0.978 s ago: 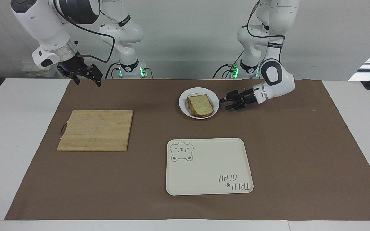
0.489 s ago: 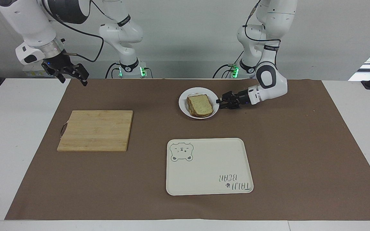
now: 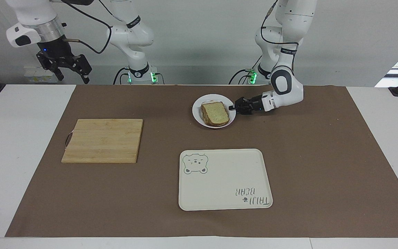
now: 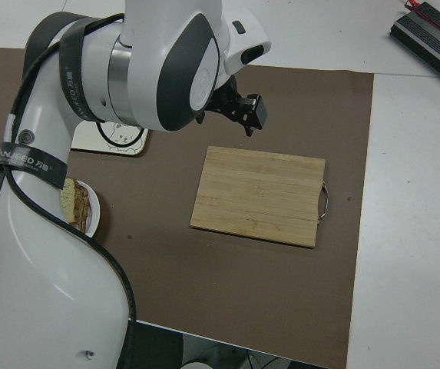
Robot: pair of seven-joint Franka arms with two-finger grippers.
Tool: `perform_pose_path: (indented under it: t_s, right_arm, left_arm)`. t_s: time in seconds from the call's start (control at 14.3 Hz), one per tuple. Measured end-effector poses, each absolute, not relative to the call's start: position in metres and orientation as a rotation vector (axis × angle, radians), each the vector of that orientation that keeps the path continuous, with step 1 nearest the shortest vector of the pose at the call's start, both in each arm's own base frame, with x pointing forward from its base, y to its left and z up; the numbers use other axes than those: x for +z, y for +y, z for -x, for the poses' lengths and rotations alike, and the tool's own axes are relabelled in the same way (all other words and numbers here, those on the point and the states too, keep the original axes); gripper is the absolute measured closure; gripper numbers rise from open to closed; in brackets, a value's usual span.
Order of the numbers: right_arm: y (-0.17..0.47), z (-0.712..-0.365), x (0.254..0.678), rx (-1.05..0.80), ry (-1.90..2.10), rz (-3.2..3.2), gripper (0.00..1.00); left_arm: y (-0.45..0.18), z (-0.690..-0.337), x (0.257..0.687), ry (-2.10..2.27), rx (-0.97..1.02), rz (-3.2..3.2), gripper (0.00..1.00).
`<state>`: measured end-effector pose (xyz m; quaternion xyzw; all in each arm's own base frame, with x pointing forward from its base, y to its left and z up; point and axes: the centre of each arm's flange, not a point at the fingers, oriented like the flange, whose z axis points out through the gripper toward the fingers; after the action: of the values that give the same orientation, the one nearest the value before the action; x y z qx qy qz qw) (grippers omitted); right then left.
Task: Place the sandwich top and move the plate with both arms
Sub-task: 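Push the left gripper against the plate edge nearest it, then slide the plate with the left gripper onto the cream tray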
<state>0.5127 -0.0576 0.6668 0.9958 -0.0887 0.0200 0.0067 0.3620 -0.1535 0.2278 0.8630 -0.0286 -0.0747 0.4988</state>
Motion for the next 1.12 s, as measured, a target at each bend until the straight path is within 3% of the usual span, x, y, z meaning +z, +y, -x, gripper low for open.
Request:
perform_pose_path:
  t_s: [0.07,0.14,0.56,1.12]
  right_arm:
    - [-0.057,-0.511,0.672,0.059,-0.278,-3.115,0.0]
    - [-0.056,-0.509,0.675,0.051,-0.276,-3.116,0.0]
    - [-0.038,-0.502,0.677,0.02,-0.212,-3.116,0.0]
    - [-0.036,-0.503,0.668,-0.01,-0.138,-3.11,0.0]
  left_arm:
    - [-0.154,-0.36,0.226,-0.066,-0.187,-2.088,0.92]
    - [-0.154,-0.358,0.226,-0.058,-0.188,-2.086,0.96]
    - [-0.149,-0.37,0.235,-0.011,-0.168,-2.081,0.96]
    - [-0.14,-0.469,0.301,-0.04,0.031,-2.075,0.96]
